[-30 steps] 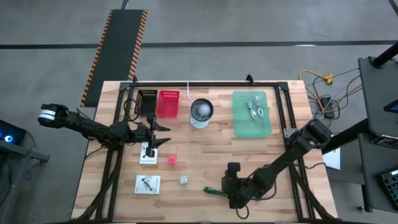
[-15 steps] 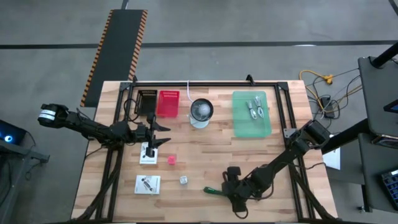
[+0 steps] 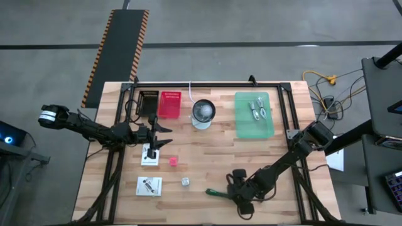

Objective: Pick and place items into bin
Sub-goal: Put the green charger cable into the green bin

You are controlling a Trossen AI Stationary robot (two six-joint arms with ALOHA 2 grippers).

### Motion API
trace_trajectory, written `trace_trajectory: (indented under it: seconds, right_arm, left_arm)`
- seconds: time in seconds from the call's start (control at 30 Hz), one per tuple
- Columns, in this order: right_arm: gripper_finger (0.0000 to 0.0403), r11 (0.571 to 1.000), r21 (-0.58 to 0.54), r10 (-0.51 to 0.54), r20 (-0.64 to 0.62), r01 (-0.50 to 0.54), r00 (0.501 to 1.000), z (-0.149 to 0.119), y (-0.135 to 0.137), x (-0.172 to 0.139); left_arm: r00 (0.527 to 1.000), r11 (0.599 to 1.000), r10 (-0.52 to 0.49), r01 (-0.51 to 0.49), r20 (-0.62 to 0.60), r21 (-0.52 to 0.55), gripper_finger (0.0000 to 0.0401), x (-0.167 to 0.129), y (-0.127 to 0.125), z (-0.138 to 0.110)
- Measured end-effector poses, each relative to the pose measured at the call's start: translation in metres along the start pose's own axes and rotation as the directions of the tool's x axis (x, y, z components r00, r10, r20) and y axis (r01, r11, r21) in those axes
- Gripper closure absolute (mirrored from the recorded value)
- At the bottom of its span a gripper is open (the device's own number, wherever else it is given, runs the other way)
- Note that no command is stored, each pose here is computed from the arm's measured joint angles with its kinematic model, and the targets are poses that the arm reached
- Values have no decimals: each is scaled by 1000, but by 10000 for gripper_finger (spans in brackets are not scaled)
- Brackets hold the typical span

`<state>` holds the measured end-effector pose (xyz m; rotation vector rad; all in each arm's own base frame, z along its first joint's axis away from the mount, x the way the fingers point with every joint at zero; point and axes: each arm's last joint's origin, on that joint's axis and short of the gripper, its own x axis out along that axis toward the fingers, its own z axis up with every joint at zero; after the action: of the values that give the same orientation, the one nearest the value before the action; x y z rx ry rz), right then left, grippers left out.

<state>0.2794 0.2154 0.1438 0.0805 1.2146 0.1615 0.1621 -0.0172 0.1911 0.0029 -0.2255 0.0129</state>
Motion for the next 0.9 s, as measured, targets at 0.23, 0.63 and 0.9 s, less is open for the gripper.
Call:
trace_trajectory:
  seconds: [0.23, 0.63, 0.9]
  right_arm:
    - [184, 998, 61, 31, -53, -28, 998, -10, -2, 5]
    - [231, 997, 79, 0, -35, 3, 999, -10, -3, 5]
    - [311, 997, 82, 5, -38, -2, 999, -10, -3, 5]
  left_arm:
    - [1000, 1000, 0, 0, 0, 0, 230, 0, 0, 0]
    - [1000, 1000, 0, 0, -1, 0, 230, 0, 0, 0]
    - [1000, 1000, 0, 0, -1, 0, 230, 0, 0, 0]
